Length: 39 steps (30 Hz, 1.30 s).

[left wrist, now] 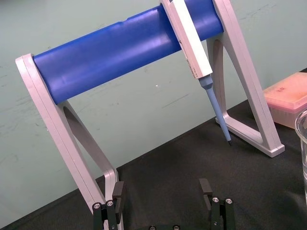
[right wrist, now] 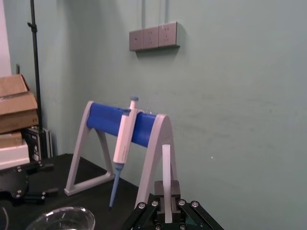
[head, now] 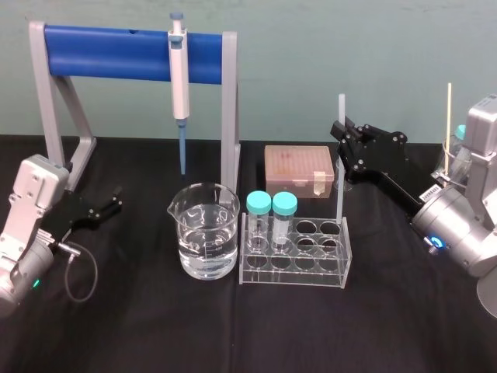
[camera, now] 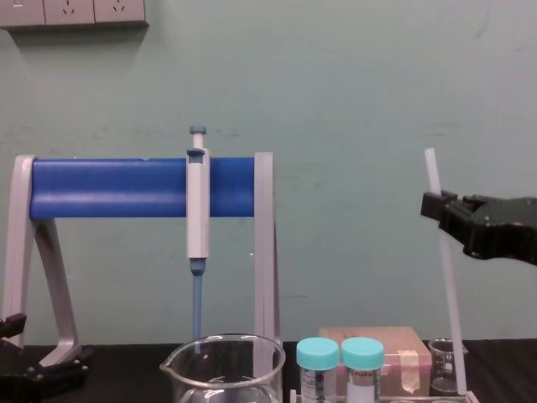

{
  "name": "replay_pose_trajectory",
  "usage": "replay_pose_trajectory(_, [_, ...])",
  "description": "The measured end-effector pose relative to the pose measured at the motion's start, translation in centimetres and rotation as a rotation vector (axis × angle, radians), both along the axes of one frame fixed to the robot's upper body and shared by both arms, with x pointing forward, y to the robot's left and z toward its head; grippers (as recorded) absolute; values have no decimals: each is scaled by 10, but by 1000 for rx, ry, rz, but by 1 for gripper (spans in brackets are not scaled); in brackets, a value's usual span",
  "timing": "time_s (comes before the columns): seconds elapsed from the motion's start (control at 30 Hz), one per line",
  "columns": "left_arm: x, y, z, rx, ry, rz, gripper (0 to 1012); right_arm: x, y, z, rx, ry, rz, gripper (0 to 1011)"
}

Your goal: Pick up the stirring rod with one hand, then place it down.

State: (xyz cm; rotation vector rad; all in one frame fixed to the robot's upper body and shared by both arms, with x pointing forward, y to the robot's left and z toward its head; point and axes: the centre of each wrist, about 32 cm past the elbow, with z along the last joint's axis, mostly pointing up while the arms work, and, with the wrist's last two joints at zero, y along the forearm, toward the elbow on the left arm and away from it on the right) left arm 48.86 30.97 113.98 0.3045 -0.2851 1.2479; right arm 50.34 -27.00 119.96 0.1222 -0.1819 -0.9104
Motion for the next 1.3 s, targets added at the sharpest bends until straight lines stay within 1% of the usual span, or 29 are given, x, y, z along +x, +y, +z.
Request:
replay_pose_trajectory(0.13, [0, 0, 0, 0, 0, 0, 1000, 5, 1, -6, -13, 15, -7, 70])
replay_pose_trajectory(0.23, [0, 0, 0, 0, 0, 0, 1001, 7, 2, -8, -15, 21, -9, 70])
replay_pose_trajectory(0.67, [0, 0, 0, 0, 0, 0, 1000, 14, 7, -10, -12, 40, -6, 70])
replay_pose_trajectory(0.83, [0, 0, 0, 0, 0, 0, 1000, 17, 8, -12, -13, 52, -6, 70])
replay_pose_trajectory(0.9, [0, 0, 0, 0, 0, 0, 1000, 19, 9, -14, -14, 66, -5, 70])
replay_pose_trajectory(1.3, [0, 0, 0, 0, 0, 0, 1000, 18, 12, -21, -13, 115, 6, 70])
